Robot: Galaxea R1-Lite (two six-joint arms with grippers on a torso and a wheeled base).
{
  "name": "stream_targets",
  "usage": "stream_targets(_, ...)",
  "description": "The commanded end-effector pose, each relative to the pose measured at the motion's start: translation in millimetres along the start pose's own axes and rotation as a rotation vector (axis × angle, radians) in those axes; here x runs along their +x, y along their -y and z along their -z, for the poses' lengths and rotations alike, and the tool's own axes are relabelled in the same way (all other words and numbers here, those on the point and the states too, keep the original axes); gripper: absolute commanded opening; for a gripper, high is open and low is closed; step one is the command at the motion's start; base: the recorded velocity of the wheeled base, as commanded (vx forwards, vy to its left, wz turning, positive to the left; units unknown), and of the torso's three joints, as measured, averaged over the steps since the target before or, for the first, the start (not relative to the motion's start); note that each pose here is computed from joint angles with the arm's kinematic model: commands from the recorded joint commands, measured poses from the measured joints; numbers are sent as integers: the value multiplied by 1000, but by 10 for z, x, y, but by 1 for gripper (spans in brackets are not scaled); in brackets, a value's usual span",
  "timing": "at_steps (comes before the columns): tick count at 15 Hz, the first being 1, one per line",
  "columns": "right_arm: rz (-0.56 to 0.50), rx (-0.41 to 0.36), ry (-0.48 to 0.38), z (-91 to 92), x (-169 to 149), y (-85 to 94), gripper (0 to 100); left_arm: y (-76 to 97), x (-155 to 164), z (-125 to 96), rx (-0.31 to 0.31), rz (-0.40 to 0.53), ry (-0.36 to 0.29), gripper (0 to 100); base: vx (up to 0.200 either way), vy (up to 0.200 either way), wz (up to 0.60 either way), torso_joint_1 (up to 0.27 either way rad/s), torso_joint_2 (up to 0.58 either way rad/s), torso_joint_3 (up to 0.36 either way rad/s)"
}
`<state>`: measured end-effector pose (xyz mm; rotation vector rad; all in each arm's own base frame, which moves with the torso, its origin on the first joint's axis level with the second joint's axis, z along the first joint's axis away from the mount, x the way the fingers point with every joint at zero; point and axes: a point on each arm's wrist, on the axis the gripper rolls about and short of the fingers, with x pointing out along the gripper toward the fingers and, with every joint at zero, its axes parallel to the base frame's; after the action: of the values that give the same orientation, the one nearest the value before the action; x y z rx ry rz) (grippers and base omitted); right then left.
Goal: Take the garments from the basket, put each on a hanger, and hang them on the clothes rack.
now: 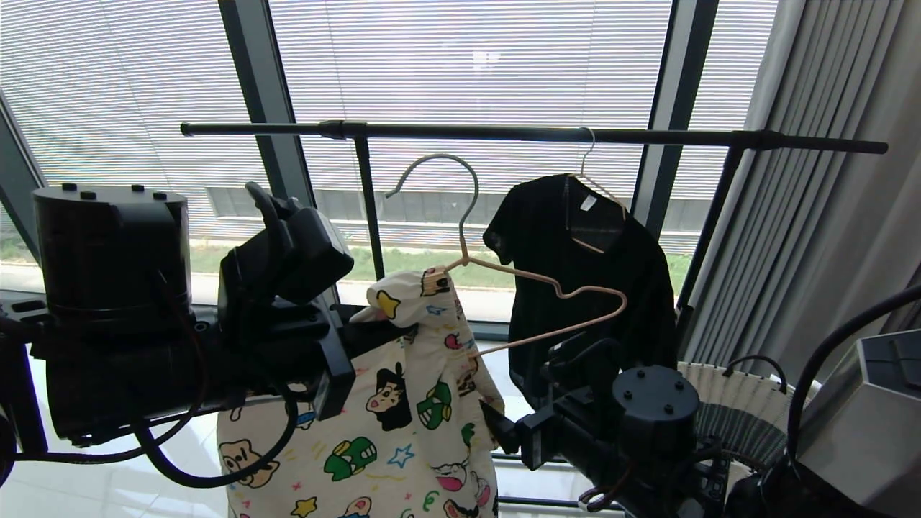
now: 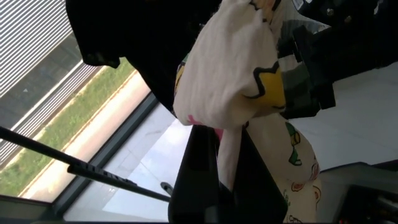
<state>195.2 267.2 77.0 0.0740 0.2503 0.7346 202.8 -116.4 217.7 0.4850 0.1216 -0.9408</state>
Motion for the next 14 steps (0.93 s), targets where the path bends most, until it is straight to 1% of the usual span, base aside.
stream_targets(1,-23,-13,-34,116,12,-94,100,-11,14,-4,-2,-1,0,0,0,0,0,0,0,0)
stream_targets(3,0,-19,-47,165,37,-70,100,-16,3,-7,-7,-5,2,0,0,0,0,0,0,0)
stream_targets(4,37,-25,-52,190,47,-24,100,-42,-8,2,-11,-16,-1,0,0,0,0,0,0,0)
stream_targets(5,105,-53,-59,214,52,89,100,-88,-31,43,-19,-39,-15,0,0,0,0,0,0,0)
stream_targets(6,152,-72,-60,208,50,182,100,-107,-43,69,-25,-49,-23,0,0,0,0,0,0,0)
stream_targets(7,227,-87,-52,168,63,364,100,-144,-70,131,-40,-69,-43,0,0,0,0,0,0,0)
stream_targets(9,303,-109,-31,63,66,622,100,-184,-96,194,-53,-91,-63,0,0,0,0,0,0,0)
stream_targets(10,320,-115,-24,33,64,679,100,-183,-103,211,-57,-93,-68,0,0,0,0,0,0,0)
stream_targets(11,357,-123,9,-78,78,824,100,-125,-121,301,-63,-81,-93,0,0,0,0,0,0,0)
stream_targets(12,376,-138,34,-181,80,921,100,-46,-167,372,-65,-70,-108,0,0,0,0,0,0,0)
stream_targets(13,378,-184,31,-241,61,1013,100,0,-171,443,-66,-64,-118,0,0,0,0,0,0,0)
stream_targets(14,372,-207,31,-268,44,1041,100,8,-148,480,-65,-66,-115,0,0,0,0,0,0,0)
